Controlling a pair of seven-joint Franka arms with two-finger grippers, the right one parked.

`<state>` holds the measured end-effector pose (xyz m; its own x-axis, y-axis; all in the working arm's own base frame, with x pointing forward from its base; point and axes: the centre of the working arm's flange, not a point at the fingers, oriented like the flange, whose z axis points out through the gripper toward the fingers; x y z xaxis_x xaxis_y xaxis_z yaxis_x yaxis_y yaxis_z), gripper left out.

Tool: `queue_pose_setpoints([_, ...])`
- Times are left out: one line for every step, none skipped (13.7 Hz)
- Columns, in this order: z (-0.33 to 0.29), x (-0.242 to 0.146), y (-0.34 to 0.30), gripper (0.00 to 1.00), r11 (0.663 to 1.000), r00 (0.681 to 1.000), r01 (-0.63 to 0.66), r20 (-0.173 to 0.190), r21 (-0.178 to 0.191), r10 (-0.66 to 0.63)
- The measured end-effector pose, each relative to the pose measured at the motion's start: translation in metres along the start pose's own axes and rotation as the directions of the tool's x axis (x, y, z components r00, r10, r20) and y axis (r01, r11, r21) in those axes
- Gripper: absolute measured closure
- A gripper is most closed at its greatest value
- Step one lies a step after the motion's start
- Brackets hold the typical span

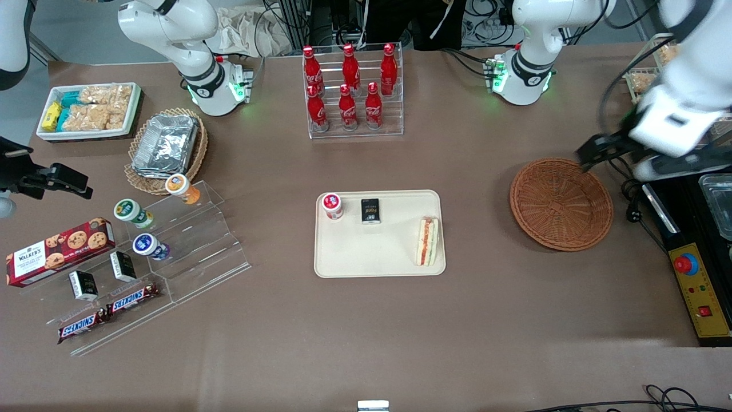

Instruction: Place sandwich from basket to tray

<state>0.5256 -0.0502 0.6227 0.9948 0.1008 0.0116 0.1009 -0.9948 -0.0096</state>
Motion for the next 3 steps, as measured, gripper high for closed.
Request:
queue_pose_setpoints([-0.004,0.000,-0.017,0.00,1.000,1.000,-0.014,-0.003,-0.004,0.014])
queue_pose_setpoints([-0.008,0.001,-0.025,0.00,1.000,1.000,-0.022,-0.007,-0.006,0.022])
queue_pose_setpoints([-0.012,0.002,-0.027,0.00,1.000,1.000,-0.025,-0.006,-0.006,0.025])
